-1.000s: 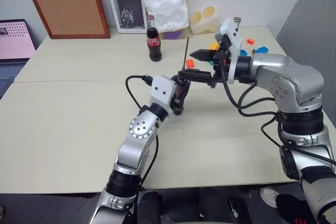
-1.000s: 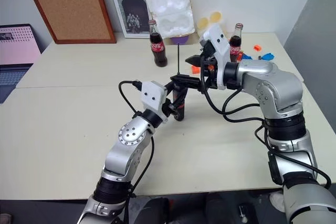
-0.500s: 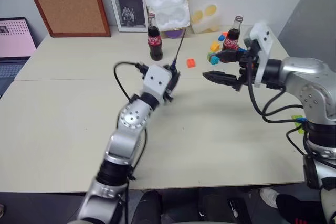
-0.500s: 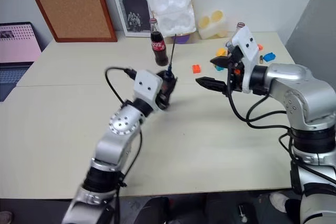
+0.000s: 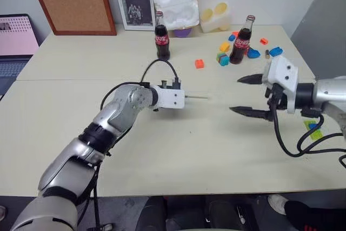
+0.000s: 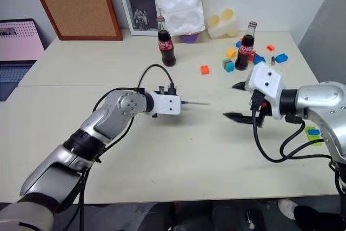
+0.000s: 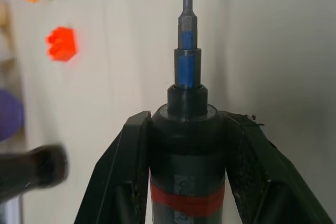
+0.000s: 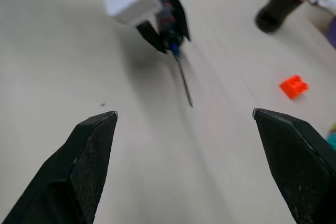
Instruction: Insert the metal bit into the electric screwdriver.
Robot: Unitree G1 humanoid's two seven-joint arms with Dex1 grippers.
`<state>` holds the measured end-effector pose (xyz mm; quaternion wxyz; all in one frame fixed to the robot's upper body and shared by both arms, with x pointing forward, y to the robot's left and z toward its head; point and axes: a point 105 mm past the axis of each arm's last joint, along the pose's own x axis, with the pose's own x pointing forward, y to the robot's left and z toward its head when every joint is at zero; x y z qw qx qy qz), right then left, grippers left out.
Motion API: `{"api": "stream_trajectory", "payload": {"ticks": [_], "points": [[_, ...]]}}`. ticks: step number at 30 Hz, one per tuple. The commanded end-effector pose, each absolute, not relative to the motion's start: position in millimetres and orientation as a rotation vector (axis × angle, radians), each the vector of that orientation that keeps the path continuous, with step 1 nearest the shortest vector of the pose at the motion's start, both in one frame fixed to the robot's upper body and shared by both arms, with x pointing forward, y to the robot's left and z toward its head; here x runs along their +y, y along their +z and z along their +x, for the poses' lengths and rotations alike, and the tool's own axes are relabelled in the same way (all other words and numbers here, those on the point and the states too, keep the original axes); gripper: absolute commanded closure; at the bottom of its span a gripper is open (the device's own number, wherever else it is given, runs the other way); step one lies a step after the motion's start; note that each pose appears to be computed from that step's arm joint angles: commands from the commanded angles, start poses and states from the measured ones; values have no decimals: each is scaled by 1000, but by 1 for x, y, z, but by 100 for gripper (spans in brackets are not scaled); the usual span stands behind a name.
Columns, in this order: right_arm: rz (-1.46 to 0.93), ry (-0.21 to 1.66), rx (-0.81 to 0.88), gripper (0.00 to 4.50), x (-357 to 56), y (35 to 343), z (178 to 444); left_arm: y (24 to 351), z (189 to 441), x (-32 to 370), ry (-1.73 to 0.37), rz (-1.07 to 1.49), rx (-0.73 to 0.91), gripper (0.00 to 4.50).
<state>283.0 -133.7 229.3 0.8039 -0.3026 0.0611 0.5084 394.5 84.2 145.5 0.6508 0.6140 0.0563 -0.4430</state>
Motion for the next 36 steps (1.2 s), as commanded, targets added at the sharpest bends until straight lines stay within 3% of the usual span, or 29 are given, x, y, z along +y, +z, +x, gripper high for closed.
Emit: {"api": "stream_trajectory", "payload": {"ticks": [1,6,8,19,26,28,30,36], "points": [[-655,1101,103,17,-126,228,280,129,396,79,-1094,1433,201,286],[-652,1106,114,17,-124,222,281,112,394,82,-1164,1423,284,286],[-654,1106,118,17,-124,221,282,109,393,82,-1179,1403,300,214],[-679,1090,125,17,-128,219,286,111,397,86,-1144,1362,287,1],[-678,1062,118,17,-132,221,290,150,411,86,-1014,1199,161,1],[-688,1030,124,17,-139,220,293,183,412,102,-935,997,113,1],[-684,1000,129,17,-147,220,294,207,402,128,-899,878,76,1],[-662,976,138,17,-159,219,294,219,356,179,-881,736,120,1]]}}
